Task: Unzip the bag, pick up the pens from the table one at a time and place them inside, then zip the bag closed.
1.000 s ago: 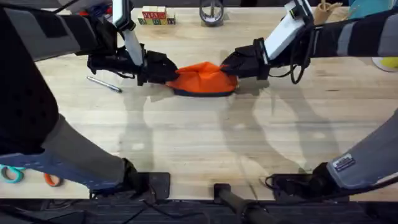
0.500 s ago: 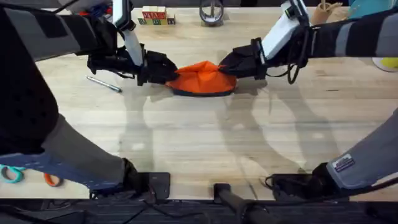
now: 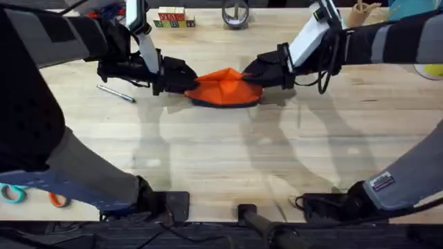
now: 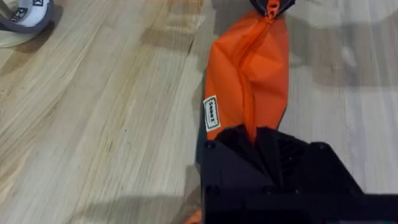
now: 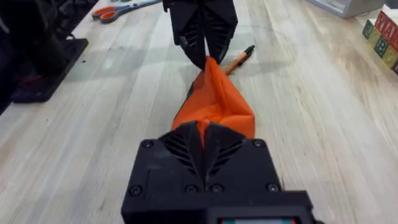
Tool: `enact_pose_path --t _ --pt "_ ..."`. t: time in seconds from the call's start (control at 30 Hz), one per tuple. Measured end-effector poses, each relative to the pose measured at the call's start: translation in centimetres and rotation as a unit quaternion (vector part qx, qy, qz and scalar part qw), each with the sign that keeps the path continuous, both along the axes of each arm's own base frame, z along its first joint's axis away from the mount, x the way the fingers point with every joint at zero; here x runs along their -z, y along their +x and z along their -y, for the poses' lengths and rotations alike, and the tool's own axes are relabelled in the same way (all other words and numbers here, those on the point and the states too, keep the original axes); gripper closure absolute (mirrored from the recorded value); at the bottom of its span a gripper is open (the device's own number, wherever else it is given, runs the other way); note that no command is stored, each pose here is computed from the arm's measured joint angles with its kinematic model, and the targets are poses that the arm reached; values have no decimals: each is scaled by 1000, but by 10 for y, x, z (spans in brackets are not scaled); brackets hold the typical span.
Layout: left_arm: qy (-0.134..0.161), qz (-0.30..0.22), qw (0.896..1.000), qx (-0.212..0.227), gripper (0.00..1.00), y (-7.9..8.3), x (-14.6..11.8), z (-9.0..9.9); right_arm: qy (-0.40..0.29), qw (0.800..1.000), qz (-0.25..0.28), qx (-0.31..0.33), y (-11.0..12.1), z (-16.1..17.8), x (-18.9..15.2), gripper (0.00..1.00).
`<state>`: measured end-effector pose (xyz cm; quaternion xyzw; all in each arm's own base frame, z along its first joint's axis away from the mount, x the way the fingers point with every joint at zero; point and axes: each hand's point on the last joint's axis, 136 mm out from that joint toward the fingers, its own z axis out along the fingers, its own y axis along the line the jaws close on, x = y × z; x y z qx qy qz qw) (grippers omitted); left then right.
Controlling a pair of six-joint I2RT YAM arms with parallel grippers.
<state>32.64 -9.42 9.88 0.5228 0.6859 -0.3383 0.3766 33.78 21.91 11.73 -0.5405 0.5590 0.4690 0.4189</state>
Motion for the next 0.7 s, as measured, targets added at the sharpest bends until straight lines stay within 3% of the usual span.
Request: enact_pose_path --t 0.07,0.1,0.27,0.3,0.33,0.7 --pt "0 0 1000 0 960 0 0 0 0 1000 0 0 0 0 0 972" --pt "0 0 1000 0 960 0 0 0 0 1000 0 0 0 0 0 921" --pt "-2 -1 1000 1 960 0 -1 1 7 1000 -1 -16 -6 -9 -4 202" --pt "-2 -1 1000 1 960 0 -1 1 8 1000 0 -19 -7 -11 -4 79" --pt "-2 -1 1000 1 960 0 -1 1 10 1000 1 -21 -8 -12 -5 25" --pt "-3 -1 1000 1 960 0 -1 1 11 1000 1 -23 -9 -12 -5 6"
